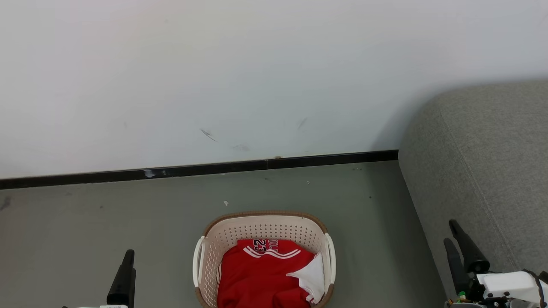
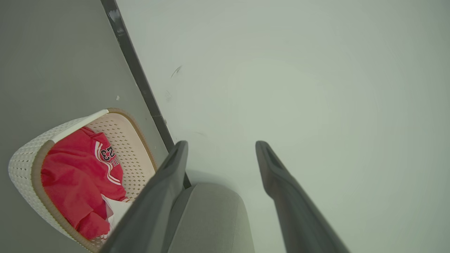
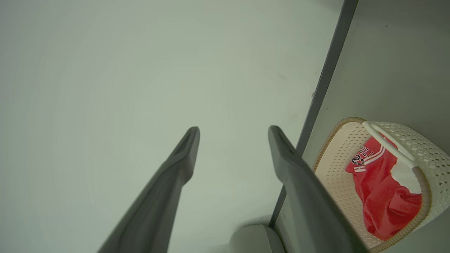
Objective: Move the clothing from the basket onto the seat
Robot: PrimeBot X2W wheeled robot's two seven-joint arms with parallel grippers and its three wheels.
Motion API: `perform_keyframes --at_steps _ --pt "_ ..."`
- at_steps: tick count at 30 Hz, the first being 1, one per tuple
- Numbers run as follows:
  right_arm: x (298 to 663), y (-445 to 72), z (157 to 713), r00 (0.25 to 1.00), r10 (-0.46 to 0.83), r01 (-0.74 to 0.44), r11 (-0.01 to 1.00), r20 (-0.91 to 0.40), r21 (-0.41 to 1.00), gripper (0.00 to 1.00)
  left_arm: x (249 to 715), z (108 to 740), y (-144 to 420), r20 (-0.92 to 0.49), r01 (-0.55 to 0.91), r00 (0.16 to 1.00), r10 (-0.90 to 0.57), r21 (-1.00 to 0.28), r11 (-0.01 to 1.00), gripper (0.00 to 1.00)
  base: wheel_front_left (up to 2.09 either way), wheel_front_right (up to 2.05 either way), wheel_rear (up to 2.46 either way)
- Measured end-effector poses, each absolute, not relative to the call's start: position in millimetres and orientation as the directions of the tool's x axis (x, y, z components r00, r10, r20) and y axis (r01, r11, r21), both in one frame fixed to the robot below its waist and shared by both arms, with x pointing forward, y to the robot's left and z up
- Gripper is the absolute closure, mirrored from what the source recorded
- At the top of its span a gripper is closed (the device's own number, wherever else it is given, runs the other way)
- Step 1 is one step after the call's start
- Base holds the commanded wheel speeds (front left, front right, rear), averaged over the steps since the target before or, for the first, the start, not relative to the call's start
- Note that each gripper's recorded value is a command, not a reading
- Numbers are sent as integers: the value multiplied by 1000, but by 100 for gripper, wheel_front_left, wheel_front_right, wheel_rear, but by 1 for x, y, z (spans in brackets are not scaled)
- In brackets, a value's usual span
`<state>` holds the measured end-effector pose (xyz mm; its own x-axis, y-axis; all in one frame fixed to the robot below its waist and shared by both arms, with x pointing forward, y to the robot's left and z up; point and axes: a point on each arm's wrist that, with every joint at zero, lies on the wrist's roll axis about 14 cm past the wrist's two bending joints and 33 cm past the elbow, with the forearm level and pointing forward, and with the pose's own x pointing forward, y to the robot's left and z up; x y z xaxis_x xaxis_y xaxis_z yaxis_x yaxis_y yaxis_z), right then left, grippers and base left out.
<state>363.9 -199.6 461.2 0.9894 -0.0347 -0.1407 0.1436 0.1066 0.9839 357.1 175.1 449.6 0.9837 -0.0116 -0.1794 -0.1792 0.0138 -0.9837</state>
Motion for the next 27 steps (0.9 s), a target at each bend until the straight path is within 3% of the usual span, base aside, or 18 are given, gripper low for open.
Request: perform_keyframes --at_steps 12,27 --pt "369 -205 474 994 -40 109 329 -102 938 0 360 456 175 -160 -156 987 -12 -974 162 0 0 0 0" --pt "369 -207 488 998 -35 65 630 -55 774 0 363 467 185 -118 -106 993 0 -890 443 0 0 0 0"
